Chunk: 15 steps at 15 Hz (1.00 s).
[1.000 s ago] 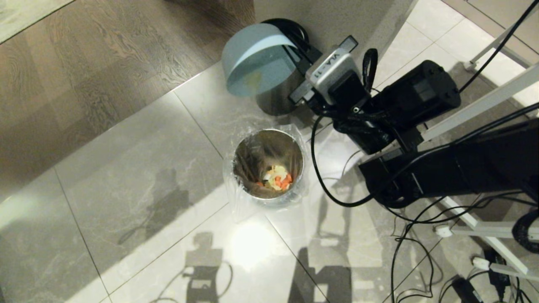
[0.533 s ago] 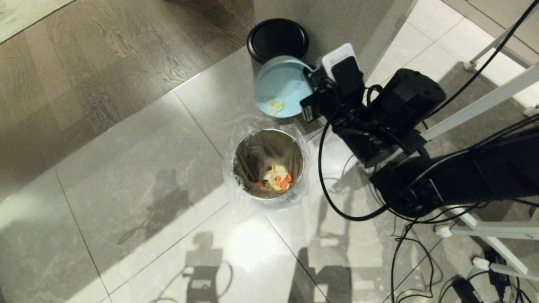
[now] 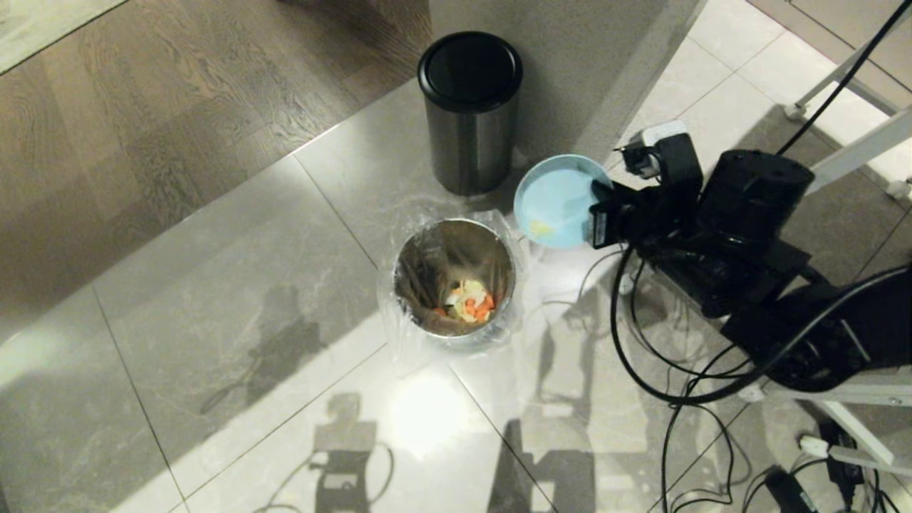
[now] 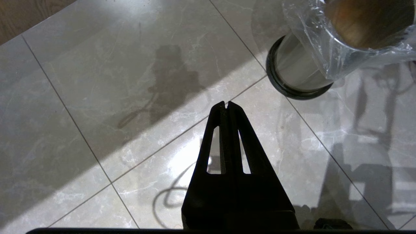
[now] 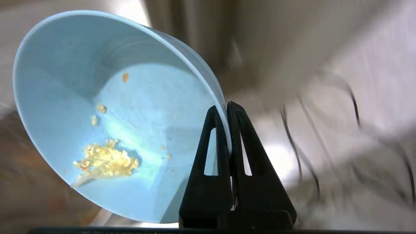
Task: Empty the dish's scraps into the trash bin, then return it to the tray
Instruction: Put the bowl back to the table
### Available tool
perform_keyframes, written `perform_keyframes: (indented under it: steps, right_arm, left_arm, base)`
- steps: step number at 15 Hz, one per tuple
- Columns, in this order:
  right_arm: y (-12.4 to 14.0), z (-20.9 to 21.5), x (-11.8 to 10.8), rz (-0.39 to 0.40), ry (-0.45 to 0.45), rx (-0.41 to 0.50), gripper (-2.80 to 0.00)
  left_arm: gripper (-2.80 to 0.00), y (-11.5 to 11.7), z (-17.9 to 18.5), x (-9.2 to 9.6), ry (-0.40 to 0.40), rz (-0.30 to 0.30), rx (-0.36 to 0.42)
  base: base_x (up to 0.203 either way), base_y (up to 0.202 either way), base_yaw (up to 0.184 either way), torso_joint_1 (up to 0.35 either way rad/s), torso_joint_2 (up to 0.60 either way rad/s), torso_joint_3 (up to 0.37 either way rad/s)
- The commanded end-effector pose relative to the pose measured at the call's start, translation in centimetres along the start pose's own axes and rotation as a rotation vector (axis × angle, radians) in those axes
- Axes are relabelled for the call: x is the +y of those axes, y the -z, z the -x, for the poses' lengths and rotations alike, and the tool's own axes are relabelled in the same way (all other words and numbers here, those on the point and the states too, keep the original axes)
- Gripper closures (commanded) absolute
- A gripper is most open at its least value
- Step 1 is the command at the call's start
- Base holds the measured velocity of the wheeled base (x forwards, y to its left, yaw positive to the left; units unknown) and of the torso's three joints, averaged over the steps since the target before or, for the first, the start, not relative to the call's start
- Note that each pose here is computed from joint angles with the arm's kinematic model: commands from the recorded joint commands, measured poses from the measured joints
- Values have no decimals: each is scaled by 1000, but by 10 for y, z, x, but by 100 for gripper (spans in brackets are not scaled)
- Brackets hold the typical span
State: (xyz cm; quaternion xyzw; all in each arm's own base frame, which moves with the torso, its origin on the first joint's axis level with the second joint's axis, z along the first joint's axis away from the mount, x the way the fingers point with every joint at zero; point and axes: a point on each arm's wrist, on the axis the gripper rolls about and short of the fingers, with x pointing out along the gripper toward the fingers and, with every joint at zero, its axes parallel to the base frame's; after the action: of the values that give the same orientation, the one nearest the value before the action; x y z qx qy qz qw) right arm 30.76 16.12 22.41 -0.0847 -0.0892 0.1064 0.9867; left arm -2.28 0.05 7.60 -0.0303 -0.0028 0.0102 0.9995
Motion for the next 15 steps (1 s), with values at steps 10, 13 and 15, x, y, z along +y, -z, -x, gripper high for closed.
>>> perform_keyframes:
  steps: [10,13,15]
  right_arm:
    - [61,53,-32,-285,237,339,0]
    - [74,70,-36,-270,266,382,0]
    - [87,82,-40,-255,299,413,0]
  left_arm:
    - [0,0,0,0,-1,1,0]
    - [0,0,0,0,-1,2,0]
    - [0,0,0,0,-1,1,0]
  base:
    - [0,0,0,0,0,0]
    - [0,0,0,0,0,0]
    - [0,0,0,0,0,0]
